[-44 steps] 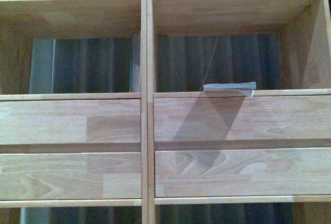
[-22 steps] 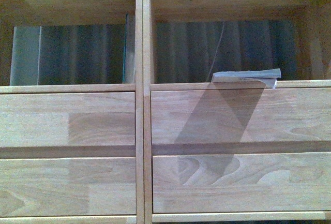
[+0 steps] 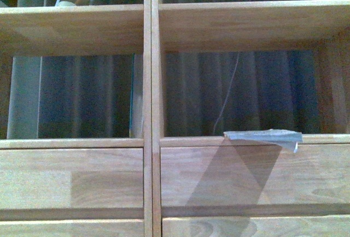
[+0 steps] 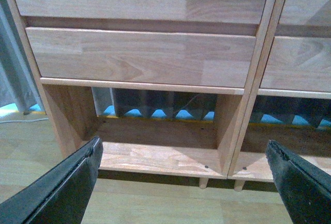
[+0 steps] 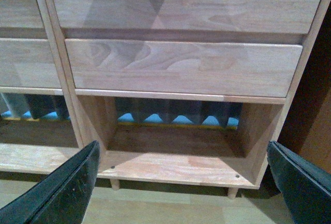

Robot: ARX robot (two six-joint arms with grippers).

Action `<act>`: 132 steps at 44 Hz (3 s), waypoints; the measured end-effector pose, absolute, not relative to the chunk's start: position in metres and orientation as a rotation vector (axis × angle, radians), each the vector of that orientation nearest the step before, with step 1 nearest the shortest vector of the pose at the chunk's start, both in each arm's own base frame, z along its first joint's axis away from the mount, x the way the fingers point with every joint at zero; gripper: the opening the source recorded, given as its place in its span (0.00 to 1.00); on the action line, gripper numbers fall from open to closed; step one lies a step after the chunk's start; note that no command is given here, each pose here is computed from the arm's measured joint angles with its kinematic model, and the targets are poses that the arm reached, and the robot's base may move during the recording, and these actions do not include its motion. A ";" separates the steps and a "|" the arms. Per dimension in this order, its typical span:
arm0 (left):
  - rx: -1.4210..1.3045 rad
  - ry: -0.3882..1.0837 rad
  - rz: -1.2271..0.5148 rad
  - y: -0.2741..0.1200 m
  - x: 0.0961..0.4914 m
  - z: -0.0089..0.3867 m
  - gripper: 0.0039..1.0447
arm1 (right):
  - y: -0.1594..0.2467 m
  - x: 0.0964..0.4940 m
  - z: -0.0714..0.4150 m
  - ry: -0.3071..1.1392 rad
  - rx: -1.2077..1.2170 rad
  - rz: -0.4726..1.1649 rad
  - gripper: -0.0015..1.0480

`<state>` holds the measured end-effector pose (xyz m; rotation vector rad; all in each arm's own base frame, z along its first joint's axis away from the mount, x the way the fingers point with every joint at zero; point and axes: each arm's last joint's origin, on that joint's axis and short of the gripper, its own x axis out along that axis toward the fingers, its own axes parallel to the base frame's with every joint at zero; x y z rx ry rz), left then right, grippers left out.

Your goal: Organize books on shelf

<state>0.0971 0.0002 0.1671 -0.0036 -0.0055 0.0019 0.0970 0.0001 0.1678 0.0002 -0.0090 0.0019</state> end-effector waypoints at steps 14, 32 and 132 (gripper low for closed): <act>-0.004 -0.006 0.002 0.000 0.097 0.167 0.93 | 0.000 0.097 0.168 -0.009 0.000 0.002 0.93; -0.004 -0.006 0.002 0.000 0.097 0.167 0.93 | -0.004 0.188 0.277 -0.053 0.472 0.332 0.93; -0.004 -0.006 0.002 0.000 0.097 0.167 0.93 | 0.047 0.428 0.288 0.068 1.309 0.185 0.07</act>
